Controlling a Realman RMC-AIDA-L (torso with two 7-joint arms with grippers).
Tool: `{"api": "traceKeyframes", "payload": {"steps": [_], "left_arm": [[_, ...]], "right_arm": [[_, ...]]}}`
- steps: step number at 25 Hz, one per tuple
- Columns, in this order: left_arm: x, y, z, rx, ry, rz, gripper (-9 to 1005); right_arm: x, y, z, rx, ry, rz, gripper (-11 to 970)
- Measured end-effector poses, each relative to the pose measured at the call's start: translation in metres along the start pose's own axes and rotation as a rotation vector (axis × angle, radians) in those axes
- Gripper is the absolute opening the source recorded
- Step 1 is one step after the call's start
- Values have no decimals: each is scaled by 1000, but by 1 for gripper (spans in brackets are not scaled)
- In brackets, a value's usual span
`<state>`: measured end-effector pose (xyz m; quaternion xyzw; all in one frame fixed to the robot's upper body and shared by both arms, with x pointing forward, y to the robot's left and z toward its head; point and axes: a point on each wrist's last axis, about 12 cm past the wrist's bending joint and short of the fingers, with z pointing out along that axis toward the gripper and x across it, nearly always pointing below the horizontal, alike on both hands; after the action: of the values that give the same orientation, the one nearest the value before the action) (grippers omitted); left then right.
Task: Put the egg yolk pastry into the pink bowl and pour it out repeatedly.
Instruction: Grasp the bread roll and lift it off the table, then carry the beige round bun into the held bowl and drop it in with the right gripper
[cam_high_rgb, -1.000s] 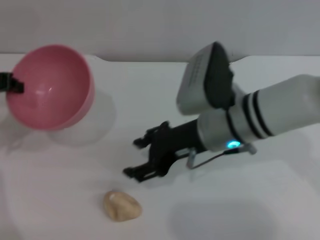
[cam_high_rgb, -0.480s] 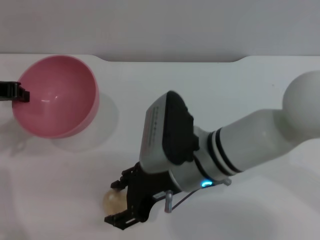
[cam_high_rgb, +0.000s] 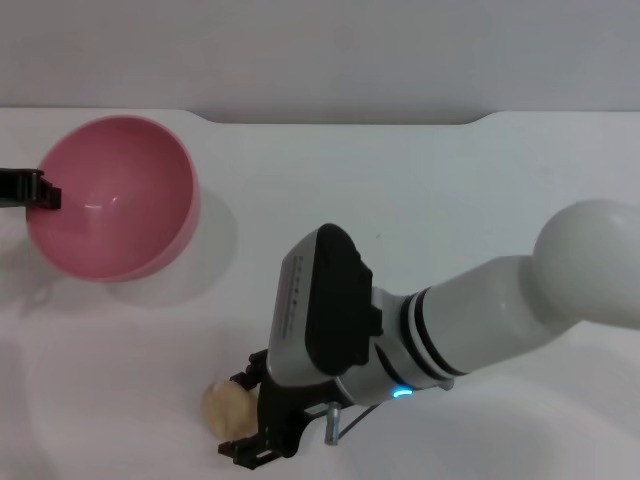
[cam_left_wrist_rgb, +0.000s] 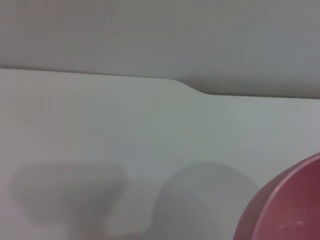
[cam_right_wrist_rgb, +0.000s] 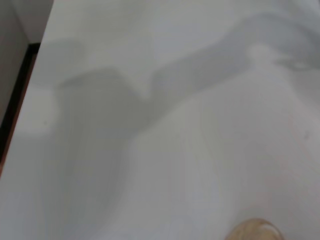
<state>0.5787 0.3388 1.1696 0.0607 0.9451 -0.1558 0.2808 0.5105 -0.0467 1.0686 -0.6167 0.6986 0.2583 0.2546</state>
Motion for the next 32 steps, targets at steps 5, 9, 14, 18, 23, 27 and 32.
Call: {"api": "traceKeyframes", "payload": {"steps": [5,9,14,18,23,27,32], "left_arm": [[0,-1,1,3,0,7,2],[-1,-2,2,-1,-11,11,2],[-6,-11,10,4,-30,62,3],[-11,-26,24,19,6,124,6],[-15,-43,43,38,85,177,6],[-20,-61,54,65,136,227,6],[-28,-90,63,94,176,317,6]], "right_arm": [[1,1,1,4,6,-32,593],[3,-5,-4,18,-1,-21,564],[5,-16,-20,37,-52,58,415],[9,-28,-51,13,-121,95,354],[7,-37,-113,-45,-337,105,316],[5,-48,-162,-20,-548,133,291],[8,-57,-166,21,-498,103,251]]}}
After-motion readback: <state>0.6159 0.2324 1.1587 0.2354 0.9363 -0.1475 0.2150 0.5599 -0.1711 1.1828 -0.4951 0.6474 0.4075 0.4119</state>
